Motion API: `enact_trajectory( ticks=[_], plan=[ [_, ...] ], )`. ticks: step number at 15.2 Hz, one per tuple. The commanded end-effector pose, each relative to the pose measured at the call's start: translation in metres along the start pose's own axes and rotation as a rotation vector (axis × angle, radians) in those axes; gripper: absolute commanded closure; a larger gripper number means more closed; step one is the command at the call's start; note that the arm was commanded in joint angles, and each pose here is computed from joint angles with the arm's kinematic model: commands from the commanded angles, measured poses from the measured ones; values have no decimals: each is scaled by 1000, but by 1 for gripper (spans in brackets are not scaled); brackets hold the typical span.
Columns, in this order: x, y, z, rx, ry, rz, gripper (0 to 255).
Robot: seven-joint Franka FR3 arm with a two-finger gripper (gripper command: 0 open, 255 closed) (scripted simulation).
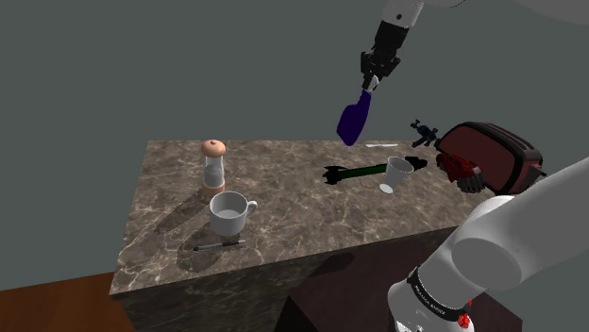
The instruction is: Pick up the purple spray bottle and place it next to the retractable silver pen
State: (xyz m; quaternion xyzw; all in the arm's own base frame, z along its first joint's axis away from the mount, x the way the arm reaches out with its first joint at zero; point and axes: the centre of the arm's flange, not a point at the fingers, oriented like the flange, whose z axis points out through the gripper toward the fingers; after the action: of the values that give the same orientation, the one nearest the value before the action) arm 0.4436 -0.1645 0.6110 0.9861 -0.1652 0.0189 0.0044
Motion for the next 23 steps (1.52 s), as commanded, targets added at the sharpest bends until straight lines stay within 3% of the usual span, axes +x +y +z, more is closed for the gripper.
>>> enact_trajectory(
  ticks=[1, 23],
  plan=[
    [-11, -20, -8, 0, 0, 2, 255],
    [-134, -259, -118, 0, 0, 2, 255]
  ],
)
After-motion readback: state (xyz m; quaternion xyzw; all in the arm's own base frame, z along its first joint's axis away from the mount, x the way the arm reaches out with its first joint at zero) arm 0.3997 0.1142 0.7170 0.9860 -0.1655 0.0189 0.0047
